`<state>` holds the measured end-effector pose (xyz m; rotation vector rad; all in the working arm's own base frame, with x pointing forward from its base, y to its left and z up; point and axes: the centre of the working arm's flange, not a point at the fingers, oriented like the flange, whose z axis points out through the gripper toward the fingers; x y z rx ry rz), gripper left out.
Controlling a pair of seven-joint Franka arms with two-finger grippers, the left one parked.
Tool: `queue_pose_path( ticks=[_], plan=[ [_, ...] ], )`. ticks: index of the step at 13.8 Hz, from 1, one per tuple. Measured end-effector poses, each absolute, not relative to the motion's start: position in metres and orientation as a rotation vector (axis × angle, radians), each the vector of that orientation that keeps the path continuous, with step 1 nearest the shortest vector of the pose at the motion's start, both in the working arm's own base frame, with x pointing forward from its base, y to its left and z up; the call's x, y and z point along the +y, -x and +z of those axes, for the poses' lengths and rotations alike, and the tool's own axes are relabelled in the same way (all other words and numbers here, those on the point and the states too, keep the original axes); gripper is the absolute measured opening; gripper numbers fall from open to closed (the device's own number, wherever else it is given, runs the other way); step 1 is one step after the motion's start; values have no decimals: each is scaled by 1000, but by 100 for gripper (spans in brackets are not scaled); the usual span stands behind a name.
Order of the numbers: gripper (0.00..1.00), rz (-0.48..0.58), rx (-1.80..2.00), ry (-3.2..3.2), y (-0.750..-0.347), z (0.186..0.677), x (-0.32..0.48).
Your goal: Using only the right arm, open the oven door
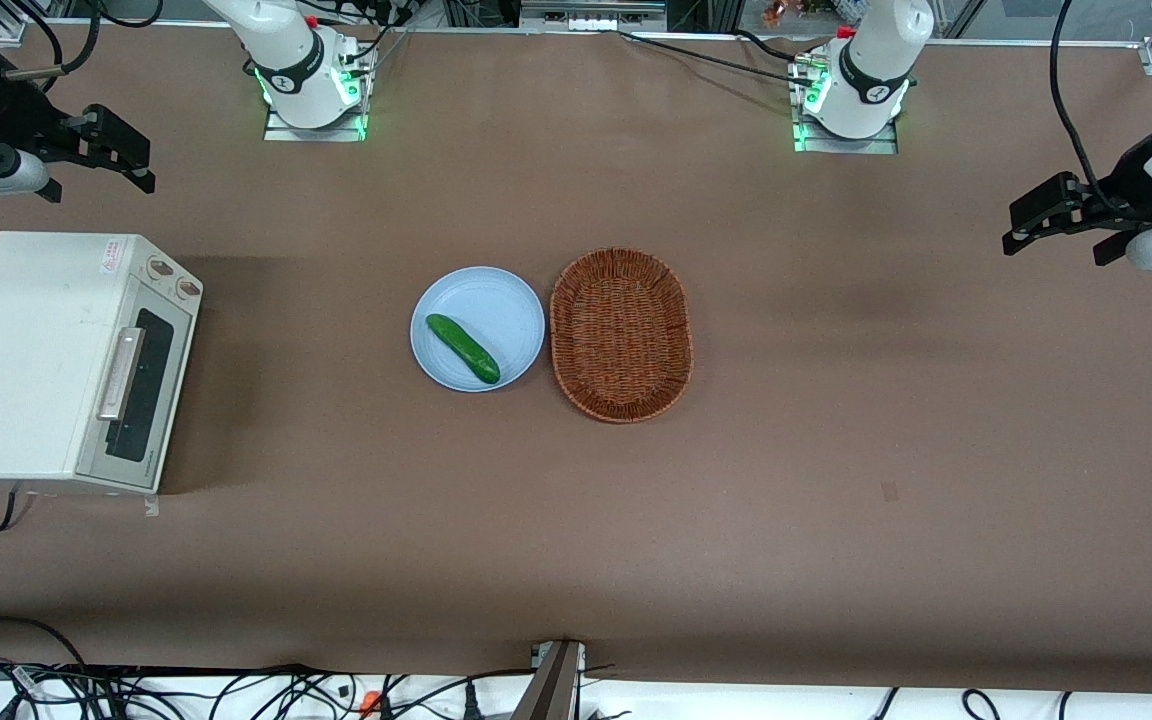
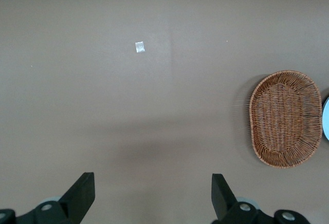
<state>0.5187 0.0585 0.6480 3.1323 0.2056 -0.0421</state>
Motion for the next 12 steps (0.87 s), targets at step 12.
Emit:
queue_pose_path(
  ticks=[12],
  plan=[
    [100, -150, 292, -2870, -591, 504, 55]
  ],
)
